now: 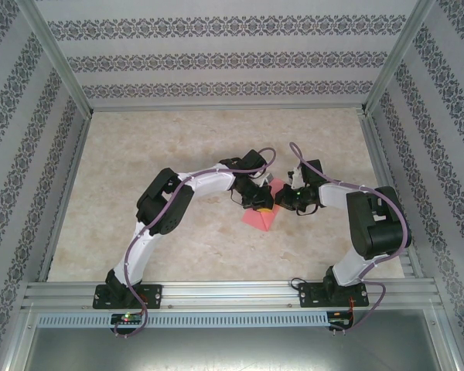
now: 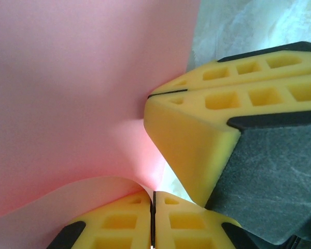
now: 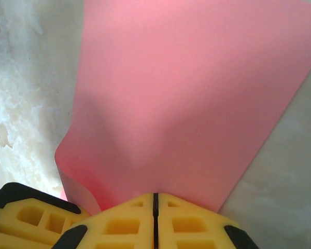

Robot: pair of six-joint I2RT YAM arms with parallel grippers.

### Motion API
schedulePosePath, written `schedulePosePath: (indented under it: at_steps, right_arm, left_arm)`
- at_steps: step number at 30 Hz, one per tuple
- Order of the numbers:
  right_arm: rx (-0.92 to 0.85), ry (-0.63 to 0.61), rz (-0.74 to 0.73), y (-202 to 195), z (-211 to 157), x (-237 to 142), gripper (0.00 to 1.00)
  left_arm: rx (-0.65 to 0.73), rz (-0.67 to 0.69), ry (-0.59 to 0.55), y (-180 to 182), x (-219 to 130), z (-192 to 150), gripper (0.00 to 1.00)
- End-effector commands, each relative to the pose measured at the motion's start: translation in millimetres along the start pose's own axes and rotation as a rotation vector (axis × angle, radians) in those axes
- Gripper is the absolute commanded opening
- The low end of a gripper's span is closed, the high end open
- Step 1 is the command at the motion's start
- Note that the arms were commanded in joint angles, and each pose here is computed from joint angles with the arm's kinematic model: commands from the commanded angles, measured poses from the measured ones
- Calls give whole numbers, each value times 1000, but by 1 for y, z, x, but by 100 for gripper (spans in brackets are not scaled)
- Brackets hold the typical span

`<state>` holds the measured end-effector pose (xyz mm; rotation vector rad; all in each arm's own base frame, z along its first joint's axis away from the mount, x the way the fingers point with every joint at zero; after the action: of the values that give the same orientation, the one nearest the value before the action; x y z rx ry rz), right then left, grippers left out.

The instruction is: Fold a paper plane with a square sheet of paper (pick it up from the middle)

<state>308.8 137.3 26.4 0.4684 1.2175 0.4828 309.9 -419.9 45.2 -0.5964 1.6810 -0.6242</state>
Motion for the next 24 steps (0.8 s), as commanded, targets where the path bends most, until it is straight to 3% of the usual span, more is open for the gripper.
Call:
schedulePosePath:
  at_steps: [1,24]
  right_arm:
    - [25,23,62,8,-8,1,8]
    - [80,-11,115,12,2,-8,7]
  left_arm:
    - [48,-36,-22,-17,-2,0,11]
    - [37,38,-24,15,16,3,11]
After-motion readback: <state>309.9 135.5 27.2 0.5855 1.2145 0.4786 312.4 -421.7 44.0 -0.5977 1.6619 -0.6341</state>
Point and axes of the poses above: each hand's point on the last joint's axis, 136 mm out from that joint toward the fingers, its own x axis out along the fingers, its own y axis along the line the jaws close on, z = x × y, the point moved 1 cm from there along -x, back along the fingers, and after that the axes turned 11 degrees about -x, right-handed, at the moved point
